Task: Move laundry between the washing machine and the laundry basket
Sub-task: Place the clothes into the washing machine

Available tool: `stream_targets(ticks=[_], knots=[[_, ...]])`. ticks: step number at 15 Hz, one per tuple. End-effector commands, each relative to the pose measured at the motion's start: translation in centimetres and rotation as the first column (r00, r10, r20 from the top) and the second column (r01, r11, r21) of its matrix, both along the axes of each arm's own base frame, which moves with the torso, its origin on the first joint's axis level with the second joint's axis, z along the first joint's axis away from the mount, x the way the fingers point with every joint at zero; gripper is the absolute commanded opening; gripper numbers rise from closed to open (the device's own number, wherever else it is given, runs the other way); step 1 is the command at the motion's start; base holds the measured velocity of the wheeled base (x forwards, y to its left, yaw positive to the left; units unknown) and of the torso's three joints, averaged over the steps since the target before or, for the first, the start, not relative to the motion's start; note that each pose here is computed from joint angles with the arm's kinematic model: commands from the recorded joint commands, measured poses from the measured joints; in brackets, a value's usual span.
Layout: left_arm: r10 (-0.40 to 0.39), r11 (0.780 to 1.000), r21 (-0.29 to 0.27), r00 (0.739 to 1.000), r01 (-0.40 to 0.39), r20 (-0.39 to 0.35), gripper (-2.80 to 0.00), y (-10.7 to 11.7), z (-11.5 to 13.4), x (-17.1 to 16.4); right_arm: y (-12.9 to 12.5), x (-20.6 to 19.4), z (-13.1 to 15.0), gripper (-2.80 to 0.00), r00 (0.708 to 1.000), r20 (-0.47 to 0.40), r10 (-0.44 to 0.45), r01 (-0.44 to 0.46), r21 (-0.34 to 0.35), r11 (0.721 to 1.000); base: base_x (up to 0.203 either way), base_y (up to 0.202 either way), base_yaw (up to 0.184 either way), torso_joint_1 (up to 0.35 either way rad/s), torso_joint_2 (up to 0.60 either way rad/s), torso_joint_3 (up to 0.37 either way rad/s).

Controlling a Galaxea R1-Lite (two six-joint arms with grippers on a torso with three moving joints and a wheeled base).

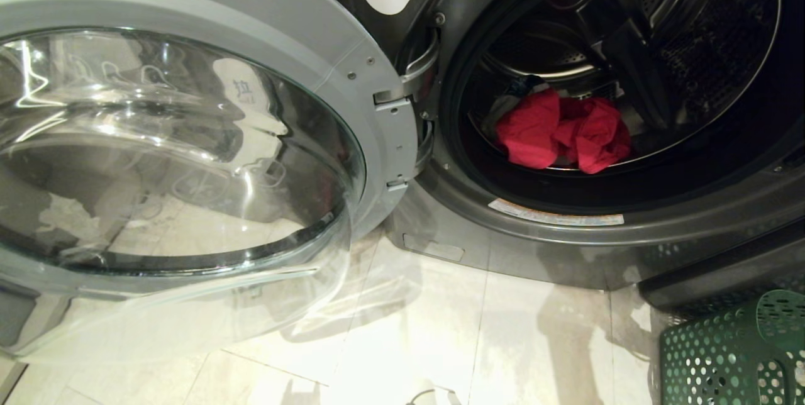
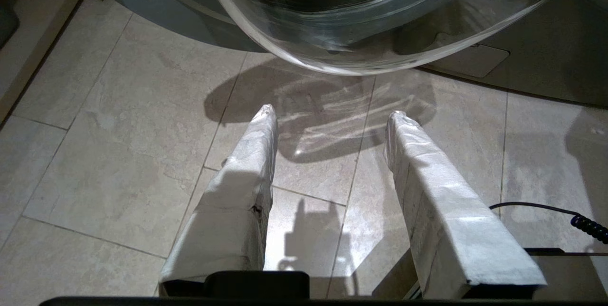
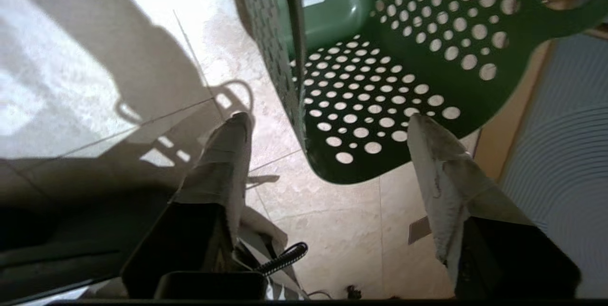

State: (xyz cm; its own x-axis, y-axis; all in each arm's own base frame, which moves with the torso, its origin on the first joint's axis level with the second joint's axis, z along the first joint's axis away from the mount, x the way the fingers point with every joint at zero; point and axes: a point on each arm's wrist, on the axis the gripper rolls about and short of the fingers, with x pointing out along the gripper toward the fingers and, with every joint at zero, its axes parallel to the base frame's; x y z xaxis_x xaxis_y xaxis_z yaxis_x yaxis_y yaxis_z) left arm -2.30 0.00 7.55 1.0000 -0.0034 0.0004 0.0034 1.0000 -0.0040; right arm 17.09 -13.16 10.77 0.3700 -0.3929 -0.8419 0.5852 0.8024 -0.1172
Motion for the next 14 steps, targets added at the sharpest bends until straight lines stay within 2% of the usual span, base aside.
stream_targets(ticks=[1, 5, 8, 11, 12, 14], knots=[[0.0, 1.0, -0.001, 1.0, 0.0, -0.001, -2.8, 0.0, 0.0, 0.0, -0.4, 0.2, -1.7, 0.0, 0.999, -0.051, 0.009, -0.006, 0.058, 0.998, 0.0, 0.0, 0.0, 0.0, 0.0, 0.0], [0.0, 1.0, -0.001, 1.0, 0.0, 0.0, -2.8, 0.0, 0.0, 0.0, -0.8, 0.8, -4.1, 0.0, 0.993, -0.115, 0.027, -0.012, 0.135, 0.991, 0.0, 0.0, 0.0, 0.0, 0.0, 0.0], [0.0, 1.0, -0.001, 1.0, 0.0, 0.0, -2.8, 0.0, 0.0, 0.0, -1.8, 1.9, -5.0, 0.0, 0.995, -0.094, 0.018, -0.007, 0.119, 0.993, 0.0, 0.0, 0.0, 0.0, 0.0, 0.0], [0.0, 1.0, -0.001, 1.0, 0.0, -0.002, -2.8, 0.0, 0.0, 0.0, -1.8, 2.0, -5.4, 0.0, 0.995, -0.096, 0.03, -0.016, 0.144, 0.989, 0.0, 0.0, 0.0, 0.0, 0.0, 0.0], [0.0, 1.0, -0.001, 1.0, 0.0, 0.0, -2.8, 0.0, 0.0, 0.0, -1.8, 2.0, -5.6, -2.8, 0.995, -0.089, 0.039, -0.023, 0.167, 0.986, 0.0, 0.0, 0.0, 0.0, 0.0, 0.0], [0.0, 1.0, -0.001, 1.0, 0.0, -0.001, -2.8, 0.0, 0.0, 0.0, -1.8, 2.1, -5.8, -2.8, 0.995, -0.09, 0.035, -0.019, 0.178, 0.984, 0.0, 0.0, 0.0, 0.0, 0.0, 0.0]])
